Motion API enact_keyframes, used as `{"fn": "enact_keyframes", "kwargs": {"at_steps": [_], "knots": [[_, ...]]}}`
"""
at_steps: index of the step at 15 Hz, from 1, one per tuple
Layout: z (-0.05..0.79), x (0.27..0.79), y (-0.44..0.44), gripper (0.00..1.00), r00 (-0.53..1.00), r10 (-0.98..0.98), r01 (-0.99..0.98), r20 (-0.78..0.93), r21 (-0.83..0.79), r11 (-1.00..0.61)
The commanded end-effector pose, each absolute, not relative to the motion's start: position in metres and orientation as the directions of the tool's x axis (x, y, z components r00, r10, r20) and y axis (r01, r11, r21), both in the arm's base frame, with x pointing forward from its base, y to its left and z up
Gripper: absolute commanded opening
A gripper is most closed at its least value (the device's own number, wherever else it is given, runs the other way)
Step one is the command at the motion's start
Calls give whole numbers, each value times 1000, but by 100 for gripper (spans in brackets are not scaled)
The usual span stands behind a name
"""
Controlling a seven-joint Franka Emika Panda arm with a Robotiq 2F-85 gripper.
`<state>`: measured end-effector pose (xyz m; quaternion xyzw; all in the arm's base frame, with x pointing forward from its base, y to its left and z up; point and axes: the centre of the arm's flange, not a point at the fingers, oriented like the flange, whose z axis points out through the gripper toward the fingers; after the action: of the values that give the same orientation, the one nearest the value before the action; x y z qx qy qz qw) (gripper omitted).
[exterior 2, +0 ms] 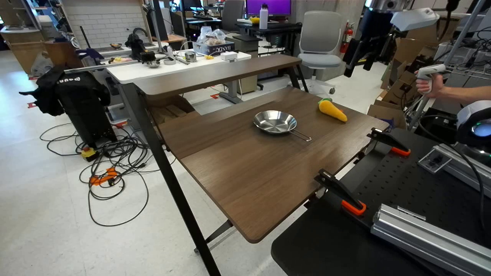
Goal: Put the yellow toy into the pan.
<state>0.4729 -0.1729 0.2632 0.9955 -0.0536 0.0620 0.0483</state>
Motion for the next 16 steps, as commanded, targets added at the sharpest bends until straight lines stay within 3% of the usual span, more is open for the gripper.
{"fn": "enact_keyframes", "kwargs": {"at_steps": [1, 16], "knots": [[229, 498, -171, 100, 986, -65, -80, 156, 92, -993], [154, 512, -176, 100, 991, -51, -62, 123, 88, -994]]}}
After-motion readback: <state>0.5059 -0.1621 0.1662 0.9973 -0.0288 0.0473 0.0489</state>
